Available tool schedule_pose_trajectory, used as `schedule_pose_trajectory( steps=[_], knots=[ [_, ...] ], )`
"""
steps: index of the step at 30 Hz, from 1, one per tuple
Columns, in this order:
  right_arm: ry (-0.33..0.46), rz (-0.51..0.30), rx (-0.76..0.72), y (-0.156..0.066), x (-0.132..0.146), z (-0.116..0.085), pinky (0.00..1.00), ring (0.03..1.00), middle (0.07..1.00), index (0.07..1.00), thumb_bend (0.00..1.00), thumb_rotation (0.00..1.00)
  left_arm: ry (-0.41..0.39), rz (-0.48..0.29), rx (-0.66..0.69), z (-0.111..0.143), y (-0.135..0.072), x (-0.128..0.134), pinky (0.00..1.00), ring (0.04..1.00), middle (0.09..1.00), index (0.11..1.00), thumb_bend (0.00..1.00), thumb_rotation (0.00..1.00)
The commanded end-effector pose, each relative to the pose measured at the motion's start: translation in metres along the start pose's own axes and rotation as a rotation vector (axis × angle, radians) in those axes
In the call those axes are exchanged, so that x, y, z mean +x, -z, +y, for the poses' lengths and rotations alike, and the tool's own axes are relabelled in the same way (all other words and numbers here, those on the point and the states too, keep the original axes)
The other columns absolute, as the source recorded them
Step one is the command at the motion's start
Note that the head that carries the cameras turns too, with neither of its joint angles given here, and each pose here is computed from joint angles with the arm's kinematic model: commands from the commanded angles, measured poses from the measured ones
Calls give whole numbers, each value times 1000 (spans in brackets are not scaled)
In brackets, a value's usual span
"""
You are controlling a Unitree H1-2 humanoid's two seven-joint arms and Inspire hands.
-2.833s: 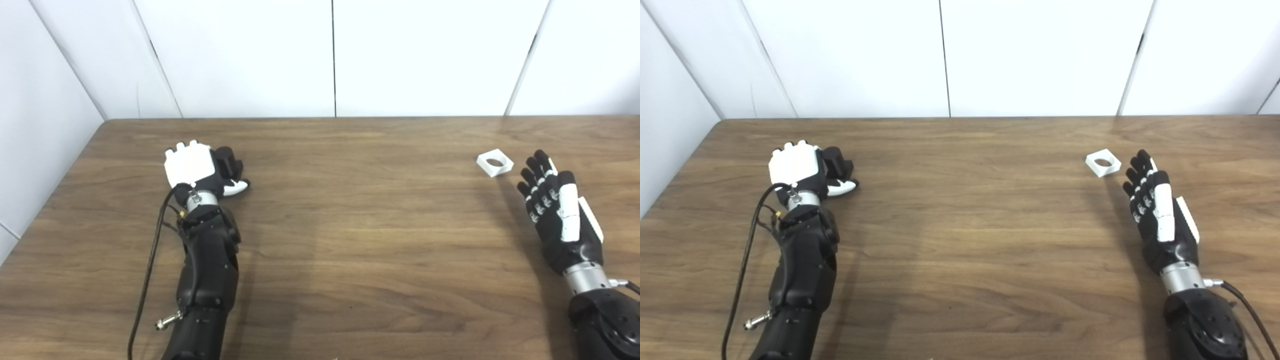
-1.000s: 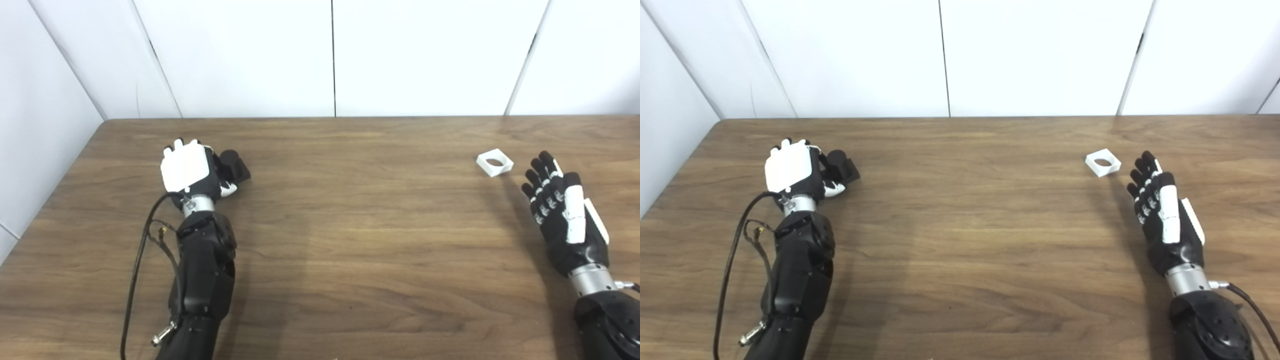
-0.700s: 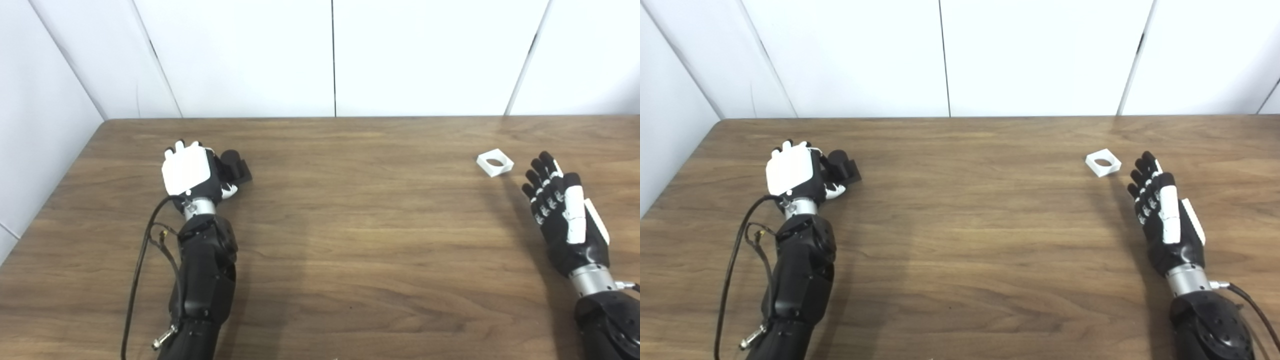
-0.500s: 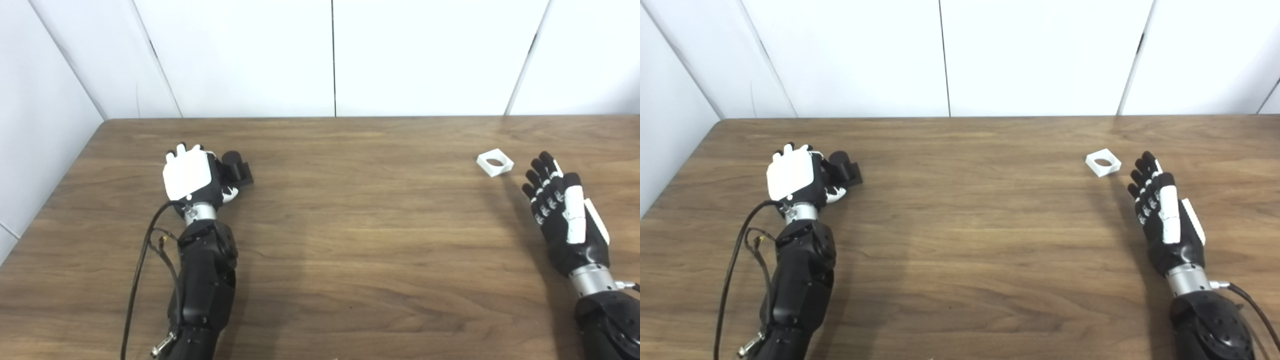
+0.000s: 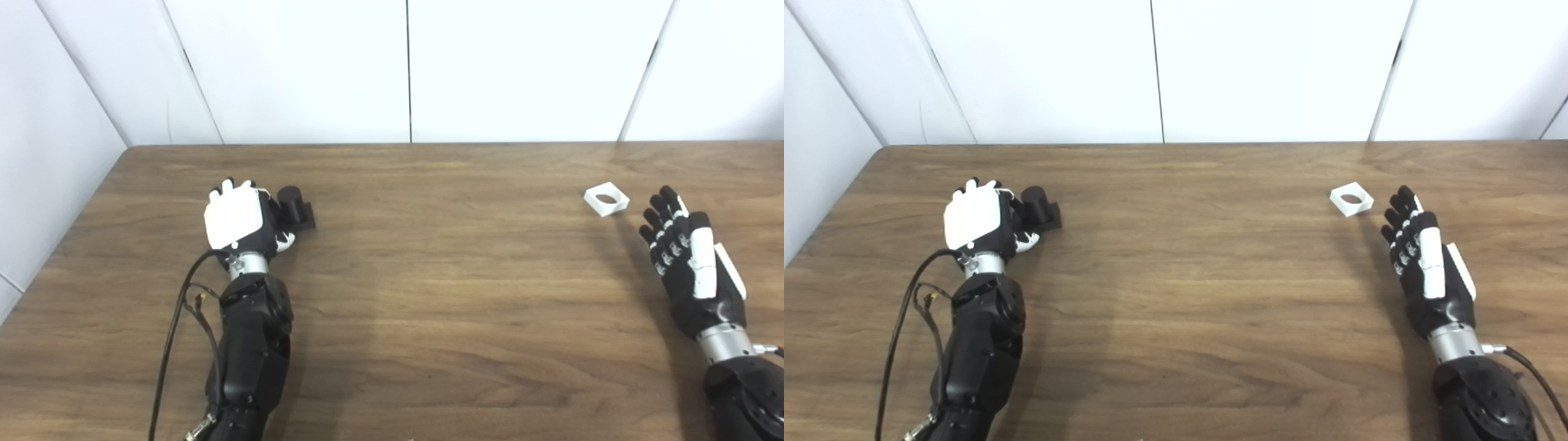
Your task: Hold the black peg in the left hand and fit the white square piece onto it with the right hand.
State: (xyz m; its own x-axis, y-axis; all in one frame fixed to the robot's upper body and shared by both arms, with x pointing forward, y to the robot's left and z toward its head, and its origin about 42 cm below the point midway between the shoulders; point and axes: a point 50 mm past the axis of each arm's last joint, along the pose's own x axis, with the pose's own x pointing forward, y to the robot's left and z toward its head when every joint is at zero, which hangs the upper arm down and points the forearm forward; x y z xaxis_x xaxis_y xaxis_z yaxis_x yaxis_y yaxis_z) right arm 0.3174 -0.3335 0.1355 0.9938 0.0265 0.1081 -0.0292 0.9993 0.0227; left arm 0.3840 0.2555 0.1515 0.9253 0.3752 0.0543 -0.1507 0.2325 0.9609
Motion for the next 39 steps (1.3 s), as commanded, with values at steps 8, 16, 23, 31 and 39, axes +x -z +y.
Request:
schedule_pose_trajectory(
  steps=[8, 16, 23, 31, 39],
  knots=[
    [-4, -6, 1, 2, 0, 3, 1000, 1000, 1000, 1000, 600, 1000, -25, -47, -16, 5, -3, -11, 968, 1000, 899, 486, 521, 56],
    [-11, -4, 12, 1, -1, 5, 1000, 1000, 1000, 1000, 587, 1000, -11, -73, -32, 4, -1, -25, 962, 997, 903, 486, 522, 55],
    [-15, 4, 16, 2, -4, 8, 1000, 1000, 1000, 1000, 593, 1000, 11, -109, -45, 3, -2, -42, 957, 1000, 904, 487, 519, 57],
    [-12, 9, 9, 3, -6, 10, 1000, 1000, 1000, 1000, 586, 1000, 28, -177, -33, -1, -13, -63, 970, 992, 896, 488, 518, 59],
    [-6, 12, 17, 2, -6, 11, 1000, 1000, 1000, 1000, 588, 1000, 56, -232, -25, -7, -25, -83, 958, 987, 896, 489, 518, 60]
  ],
)
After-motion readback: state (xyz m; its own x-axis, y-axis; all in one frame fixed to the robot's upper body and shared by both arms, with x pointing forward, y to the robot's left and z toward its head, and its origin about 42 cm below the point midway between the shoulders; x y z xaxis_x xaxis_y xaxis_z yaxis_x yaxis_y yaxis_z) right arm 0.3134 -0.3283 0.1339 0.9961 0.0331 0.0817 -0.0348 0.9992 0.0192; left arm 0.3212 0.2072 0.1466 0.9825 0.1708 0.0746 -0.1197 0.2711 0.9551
